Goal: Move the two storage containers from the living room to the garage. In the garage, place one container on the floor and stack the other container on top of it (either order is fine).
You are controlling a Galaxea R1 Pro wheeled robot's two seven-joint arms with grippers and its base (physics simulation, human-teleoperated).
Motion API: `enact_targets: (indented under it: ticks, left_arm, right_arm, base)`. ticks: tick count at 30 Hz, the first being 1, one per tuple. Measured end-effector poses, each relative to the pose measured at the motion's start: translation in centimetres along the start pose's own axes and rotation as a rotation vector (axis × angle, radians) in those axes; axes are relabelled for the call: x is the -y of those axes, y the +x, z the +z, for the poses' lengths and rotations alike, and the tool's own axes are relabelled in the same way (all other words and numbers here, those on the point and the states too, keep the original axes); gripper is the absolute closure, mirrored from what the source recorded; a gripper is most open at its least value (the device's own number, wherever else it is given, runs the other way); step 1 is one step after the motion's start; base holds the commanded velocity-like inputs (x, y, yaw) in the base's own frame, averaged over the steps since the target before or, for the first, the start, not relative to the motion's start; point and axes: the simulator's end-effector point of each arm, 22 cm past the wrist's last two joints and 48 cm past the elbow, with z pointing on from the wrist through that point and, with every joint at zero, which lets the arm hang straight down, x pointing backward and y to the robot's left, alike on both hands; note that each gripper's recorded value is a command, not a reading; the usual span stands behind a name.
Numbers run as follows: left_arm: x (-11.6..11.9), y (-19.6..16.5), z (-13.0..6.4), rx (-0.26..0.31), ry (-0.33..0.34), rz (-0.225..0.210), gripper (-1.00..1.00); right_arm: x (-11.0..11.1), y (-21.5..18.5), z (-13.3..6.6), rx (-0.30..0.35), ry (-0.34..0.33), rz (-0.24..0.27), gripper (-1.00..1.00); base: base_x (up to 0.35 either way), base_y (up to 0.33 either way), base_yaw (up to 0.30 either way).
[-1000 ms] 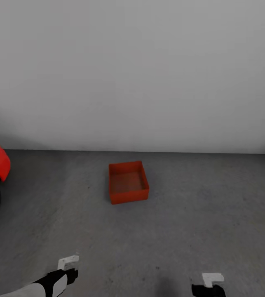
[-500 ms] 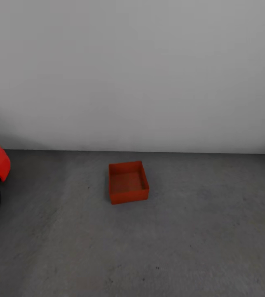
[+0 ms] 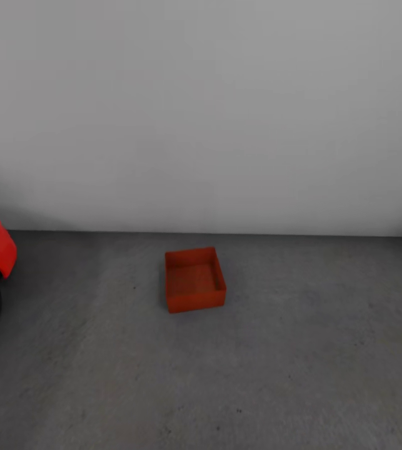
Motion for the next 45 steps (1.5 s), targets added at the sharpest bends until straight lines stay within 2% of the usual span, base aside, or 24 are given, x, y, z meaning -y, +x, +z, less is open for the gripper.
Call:
enact_targets:
  ticks: [45]
  left_arm:
    - [0.4,-3.0,-1.2,0.071,0.017,-0.016,-1.0]
  right_arm:
    - [0.1,-2.7,-0.3,0.07,-0.002,0.014,-1.0]
  base:
    - [0.0,0.0,0.0]
